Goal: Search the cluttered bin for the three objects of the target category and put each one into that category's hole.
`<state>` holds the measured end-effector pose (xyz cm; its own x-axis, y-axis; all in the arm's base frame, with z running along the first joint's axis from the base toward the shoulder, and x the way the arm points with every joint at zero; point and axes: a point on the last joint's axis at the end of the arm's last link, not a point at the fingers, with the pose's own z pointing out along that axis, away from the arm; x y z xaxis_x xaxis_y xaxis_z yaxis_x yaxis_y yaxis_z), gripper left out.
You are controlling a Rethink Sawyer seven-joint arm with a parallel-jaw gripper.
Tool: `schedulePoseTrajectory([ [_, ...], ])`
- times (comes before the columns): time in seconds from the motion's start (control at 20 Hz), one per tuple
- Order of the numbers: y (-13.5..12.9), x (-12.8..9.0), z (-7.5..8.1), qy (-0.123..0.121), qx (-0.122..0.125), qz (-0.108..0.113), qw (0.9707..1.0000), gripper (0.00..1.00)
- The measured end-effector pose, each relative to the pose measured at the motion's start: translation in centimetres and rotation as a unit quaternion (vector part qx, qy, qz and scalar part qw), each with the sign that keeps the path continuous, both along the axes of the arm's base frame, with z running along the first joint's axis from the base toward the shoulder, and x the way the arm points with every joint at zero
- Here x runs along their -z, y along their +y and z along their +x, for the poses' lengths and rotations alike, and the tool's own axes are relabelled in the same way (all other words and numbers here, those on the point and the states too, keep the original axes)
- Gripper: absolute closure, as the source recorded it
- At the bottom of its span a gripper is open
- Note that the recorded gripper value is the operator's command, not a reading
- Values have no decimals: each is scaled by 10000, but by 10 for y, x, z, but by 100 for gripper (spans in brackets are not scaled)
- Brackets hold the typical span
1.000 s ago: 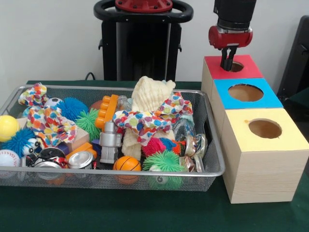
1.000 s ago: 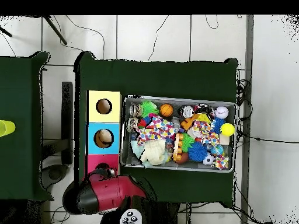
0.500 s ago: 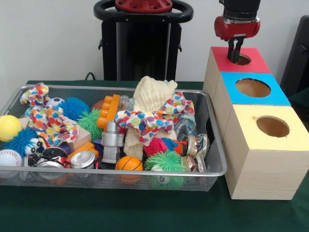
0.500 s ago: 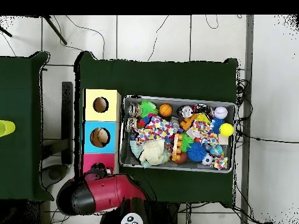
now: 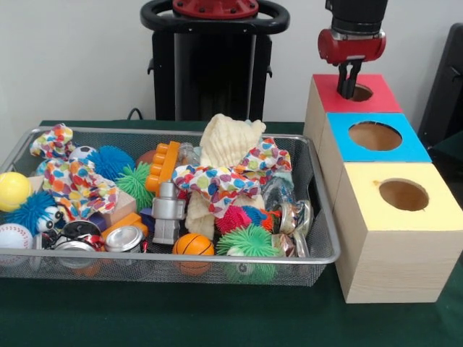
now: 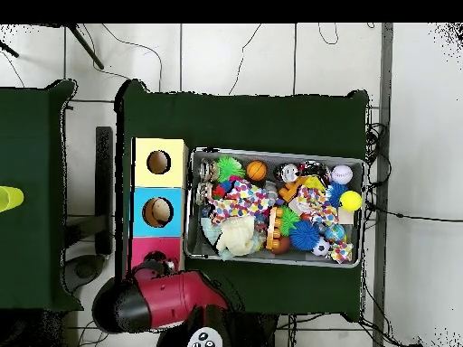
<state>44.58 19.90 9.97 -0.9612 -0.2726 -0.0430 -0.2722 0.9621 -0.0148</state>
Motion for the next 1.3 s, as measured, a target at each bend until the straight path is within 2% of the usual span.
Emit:
schedulePoseTrajectory([
  [0.25, 1, 8, -4, -25, -39, -24, 10000, 100],
  [0.8, 0, 9, -5, -43, -33, -48, 10000, 100],
  [0.9, 4, 9, -8, -127, -164, -251, 9995, 100],
  [1.05, 15, 11, -13, -258, -417, -569, 9972, 100],
  [1.2, 25, 15, -18, -386, -708, -921, 9925, 100],
  [1.3, 27, 18, -20, -418, -783, -1068, 9903, 100],
])
